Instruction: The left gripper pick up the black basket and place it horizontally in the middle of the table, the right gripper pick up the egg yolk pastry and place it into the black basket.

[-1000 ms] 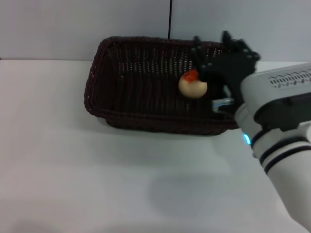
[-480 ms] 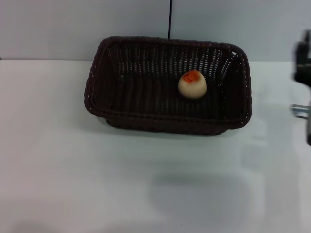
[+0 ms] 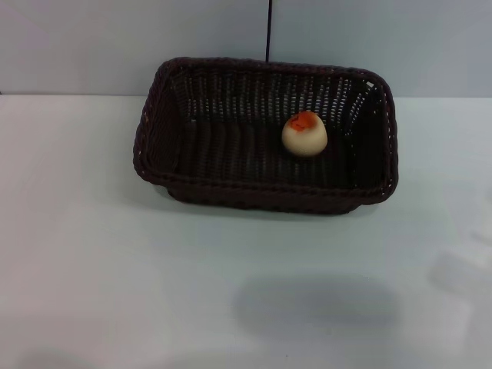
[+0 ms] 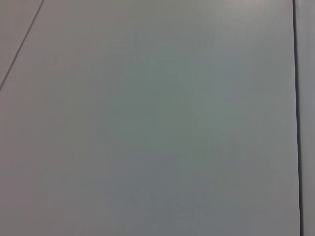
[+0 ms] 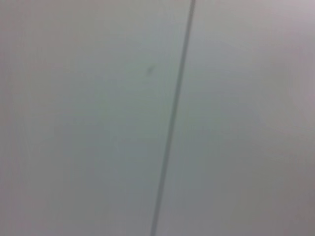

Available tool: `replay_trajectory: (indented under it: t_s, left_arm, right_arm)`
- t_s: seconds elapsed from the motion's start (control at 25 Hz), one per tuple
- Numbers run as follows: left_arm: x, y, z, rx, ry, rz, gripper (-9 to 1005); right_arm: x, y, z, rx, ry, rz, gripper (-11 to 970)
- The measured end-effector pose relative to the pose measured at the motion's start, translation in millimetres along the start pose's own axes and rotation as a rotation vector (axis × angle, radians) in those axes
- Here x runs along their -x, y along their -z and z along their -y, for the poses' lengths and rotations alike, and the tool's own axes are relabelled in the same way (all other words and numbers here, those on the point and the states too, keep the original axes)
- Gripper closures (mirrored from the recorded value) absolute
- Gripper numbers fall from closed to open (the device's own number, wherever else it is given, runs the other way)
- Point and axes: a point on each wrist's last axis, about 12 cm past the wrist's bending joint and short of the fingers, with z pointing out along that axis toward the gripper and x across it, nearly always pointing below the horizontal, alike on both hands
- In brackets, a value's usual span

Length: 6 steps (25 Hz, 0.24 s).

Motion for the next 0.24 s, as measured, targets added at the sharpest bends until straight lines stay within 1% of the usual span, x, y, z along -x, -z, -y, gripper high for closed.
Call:
replay_trajectory:
  t_s: [0.08, 0.12, 0.16, 0.2, 0.24]
  left_arm:
    - [-0.5, 0.5, 0.5, 0.002, 0.002, 0.000, 483]
    - [-0.5, 0.5, 0.5, 0.002, 0.002, 0.000, 483]
    - [-0.8, 0.7, 0.8, 0.002, 0.003, 0.000, 483]
    - [-1.1, 0.8, 1.1, 0.003, 0.004, -0.001, 483]
    - [-1.4, 1.0, 1.4, 0.003, 0.004, -0.001, 483]
  right_arm:
    - [-8.1, 1.7, 10.2, -0.038, 0.015, 0.046, 397]
    - [-8.1, 1.7, 10.2, -0.038, 0.015, 0.046, 397]
    - [-14.8, 2.1, 18.7, -0.051, 0.006, 0.077, 397]
    - [-14.8, 2.1, 18.7, -0.051, 0.006, 0.077, 397]
    - [-17.6, 2.0, 22.3, -0.054, -0.002, 0.088, 397]
